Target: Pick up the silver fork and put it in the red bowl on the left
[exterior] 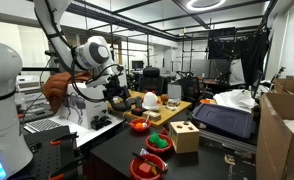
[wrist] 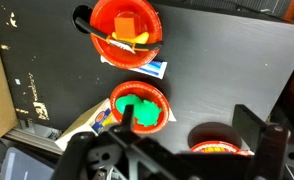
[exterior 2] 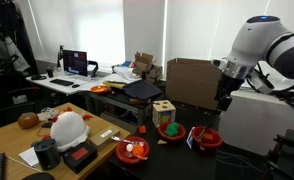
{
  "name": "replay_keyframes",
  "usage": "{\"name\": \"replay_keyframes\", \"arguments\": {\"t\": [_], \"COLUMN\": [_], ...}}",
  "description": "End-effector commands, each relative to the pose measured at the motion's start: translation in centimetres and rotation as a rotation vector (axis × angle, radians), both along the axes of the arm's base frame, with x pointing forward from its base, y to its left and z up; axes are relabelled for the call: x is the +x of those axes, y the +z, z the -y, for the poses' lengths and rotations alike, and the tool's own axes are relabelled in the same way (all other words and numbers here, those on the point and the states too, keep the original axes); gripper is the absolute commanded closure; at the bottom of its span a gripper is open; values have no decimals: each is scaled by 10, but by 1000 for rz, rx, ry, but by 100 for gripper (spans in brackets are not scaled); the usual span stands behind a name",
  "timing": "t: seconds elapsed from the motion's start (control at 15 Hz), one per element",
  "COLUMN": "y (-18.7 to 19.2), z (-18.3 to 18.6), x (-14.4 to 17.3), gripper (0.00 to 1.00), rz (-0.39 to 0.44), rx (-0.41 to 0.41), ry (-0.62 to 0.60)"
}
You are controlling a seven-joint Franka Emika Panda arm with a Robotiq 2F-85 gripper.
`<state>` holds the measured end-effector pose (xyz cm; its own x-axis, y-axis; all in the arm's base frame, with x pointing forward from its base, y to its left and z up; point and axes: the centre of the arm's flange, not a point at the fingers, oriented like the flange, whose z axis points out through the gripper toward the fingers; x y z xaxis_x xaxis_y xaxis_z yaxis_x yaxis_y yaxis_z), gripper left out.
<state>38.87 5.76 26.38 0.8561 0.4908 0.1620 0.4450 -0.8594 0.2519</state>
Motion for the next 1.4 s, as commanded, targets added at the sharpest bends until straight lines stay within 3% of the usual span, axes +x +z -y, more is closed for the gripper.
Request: {"name": "replay_keyframes", "arguments": {"t": [0.0, 0.73, 1.07, 1.13, 1.33], "y": [35, 56, 61, 62, 66], "z": [25, 6, 2, -5, -4], "x": [-57, -63, -66, -5, -7], "gripper": [0, 0, 0, 0, 0], "rz": [35, 55, 50, 56, 54], "rx": [41, 214, 249, 227, 243], "ry": [6, 27, 65, 61, 66]}}
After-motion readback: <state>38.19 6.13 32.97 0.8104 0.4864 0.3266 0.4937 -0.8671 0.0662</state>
